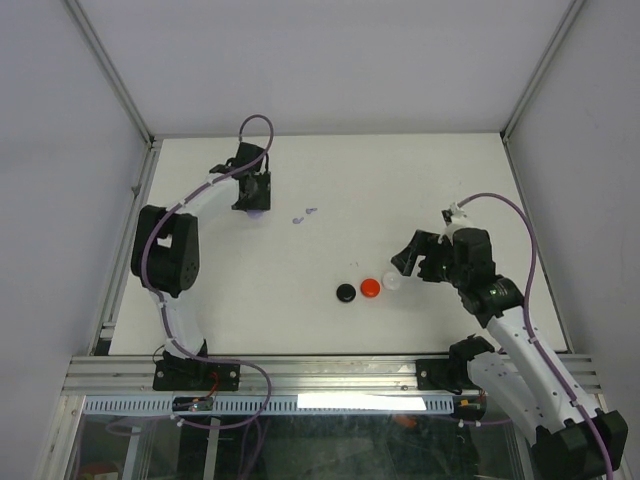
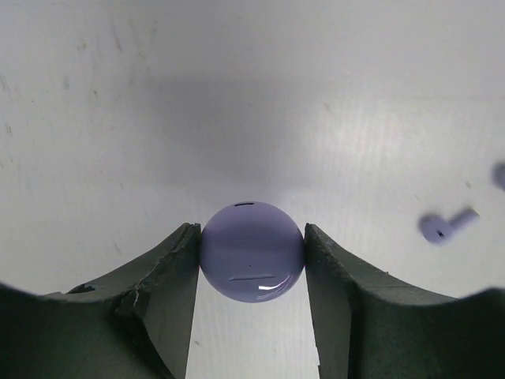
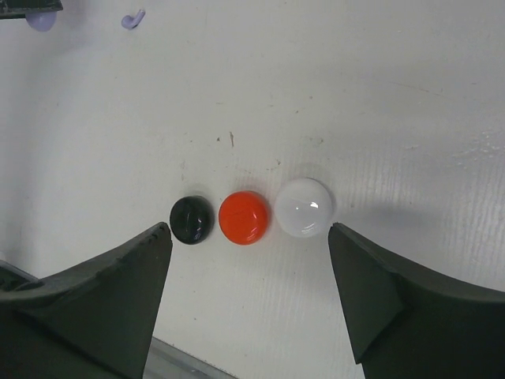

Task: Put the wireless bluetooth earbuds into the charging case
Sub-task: Pick up the charging case at the center of the board.

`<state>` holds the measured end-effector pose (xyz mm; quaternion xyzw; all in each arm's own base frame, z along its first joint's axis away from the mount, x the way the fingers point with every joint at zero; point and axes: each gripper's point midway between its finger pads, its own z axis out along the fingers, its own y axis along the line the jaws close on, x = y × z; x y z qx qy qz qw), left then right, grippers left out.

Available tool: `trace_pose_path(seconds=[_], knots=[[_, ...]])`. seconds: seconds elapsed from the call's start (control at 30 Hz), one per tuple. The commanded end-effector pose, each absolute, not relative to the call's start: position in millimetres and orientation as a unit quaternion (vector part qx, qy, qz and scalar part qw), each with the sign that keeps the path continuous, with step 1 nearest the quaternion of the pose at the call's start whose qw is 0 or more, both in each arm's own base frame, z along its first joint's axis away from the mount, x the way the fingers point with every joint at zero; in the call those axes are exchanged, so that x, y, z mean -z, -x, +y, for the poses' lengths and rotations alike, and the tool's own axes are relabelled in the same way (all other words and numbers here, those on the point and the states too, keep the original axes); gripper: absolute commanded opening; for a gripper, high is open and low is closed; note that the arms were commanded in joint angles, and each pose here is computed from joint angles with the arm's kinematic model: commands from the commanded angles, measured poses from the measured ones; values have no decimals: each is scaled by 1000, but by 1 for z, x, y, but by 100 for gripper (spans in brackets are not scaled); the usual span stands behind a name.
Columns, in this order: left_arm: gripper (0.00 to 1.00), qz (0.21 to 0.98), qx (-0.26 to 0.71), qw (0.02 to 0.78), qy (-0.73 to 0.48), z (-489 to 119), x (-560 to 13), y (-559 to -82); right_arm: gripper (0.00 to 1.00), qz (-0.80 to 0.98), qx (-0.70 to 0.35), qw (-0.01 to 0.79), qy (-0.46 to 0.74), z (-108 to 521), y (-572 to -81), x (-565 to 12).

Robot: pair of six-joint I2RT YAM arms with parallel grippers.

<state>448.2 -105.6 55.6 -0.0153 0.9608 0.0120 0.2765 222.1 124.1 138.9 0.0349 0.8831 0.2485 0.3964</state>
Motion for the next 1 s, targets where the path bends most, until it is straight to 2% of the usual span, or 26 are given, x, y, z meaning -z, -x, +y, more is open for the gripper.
trace_pose_path(seconds=[0.0, 0.17, 0.43, 0.6, 0.97], knots=[[42, 924, 5, 378, -55, -136, -128, -445, 84, 859, -276, 431, -2, 134, -229, -179], [42, 897, 23, 420, -133, -168, -157, -420, 87, 851, -290, 438, 23, 140, -229, -189], [44, 837, 44, 476, -268, -215, -194, -380, 85, 830, -327, 443, 90, 159, -229, -212], [51, 794, 60, 489, -355, -243, -204, -353, 83, 819, -356, 437, 112, 173, -234, -221], [50, 649, 82, 531, -539, -298, -231, -290, 79, 794, -424, 419, 120, 200, -250, -245]])
